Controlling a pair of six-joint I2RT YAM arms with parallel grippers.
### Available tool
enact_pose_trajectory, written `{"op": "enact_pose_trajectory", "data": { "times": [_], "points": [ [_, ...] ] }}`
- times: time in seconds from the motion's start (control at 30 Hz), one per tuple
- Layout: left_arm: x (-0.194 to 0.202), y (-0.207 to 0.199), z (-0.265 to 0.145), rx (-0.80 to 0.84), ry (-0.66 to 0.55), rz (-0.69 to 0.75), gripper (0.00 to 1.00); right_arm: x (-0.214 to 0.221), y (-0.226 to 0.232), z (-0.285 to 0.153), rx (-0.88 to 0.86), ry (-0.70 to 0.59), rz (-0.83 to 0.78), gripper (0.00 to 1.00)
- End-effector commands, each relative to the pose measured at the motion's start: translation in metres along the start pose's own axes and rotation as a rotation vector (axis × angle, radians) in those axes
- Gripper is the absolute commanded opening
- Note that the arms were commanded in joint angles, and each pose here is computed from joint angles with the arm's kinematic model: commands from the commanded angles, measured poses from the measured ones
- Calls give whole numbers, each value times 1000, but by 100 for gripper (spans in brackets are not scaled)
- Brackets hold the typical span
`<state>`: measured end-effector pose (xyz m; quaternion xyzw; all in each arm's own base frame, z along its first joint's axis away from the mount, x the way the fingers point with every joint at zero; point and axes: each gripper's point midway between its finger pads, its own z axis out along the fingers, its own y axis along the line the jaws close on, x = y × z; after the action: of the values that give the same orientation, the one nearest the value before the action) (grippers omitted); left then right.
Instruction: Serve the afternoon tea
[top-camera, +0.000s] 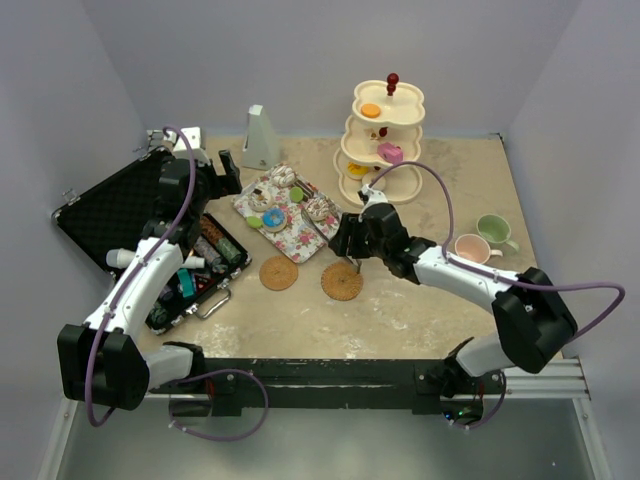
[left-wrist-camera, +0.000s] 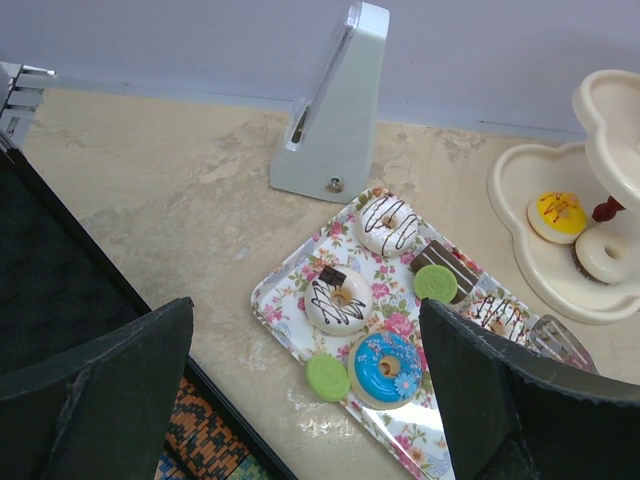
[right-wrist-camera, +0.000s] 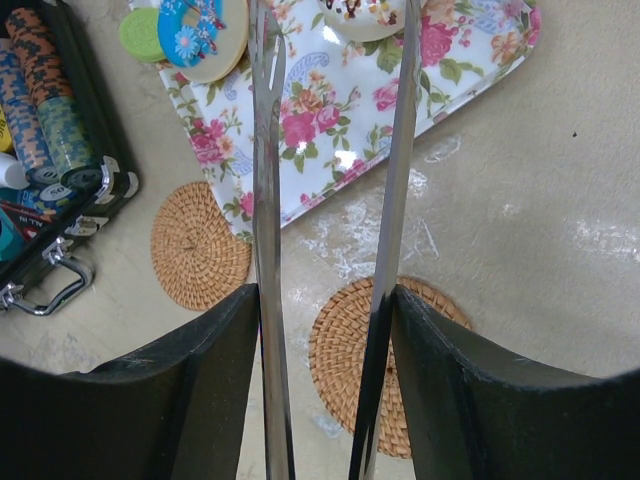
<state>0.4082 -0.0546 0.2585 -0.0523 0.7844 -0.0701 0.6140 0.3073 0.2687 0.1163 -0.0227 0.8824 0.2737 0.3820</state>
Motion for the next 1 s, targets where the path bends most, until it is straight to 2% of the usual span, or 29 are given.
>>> {"op": "enact_pose_trajectory", "data": {
  "times": [0.0, 0.4, 0.57, 0.7, 0.97],
  "points": [
    [-14, -6, 1, 19, -43, -15, 100, -8, 1, 7, -4, -52, 21, 56],
    [-15, -6, 0, 18, -45, -15, 100, -5, -9, 20, 33, -60, 26, 56],
    [-15, -6, 0, 16, -47, -12, 100, -4, -12, 30, 45, -56, 11, 53],
    [-14, -5, 1, 10, -45, -10, 100, -11, -11, 32, 51, -66, -5, 43],
    [-15, -7, 0, 21, -44, -15, 100, -41, 0, 2, 14, -128, 7, 34]
  ]
}}
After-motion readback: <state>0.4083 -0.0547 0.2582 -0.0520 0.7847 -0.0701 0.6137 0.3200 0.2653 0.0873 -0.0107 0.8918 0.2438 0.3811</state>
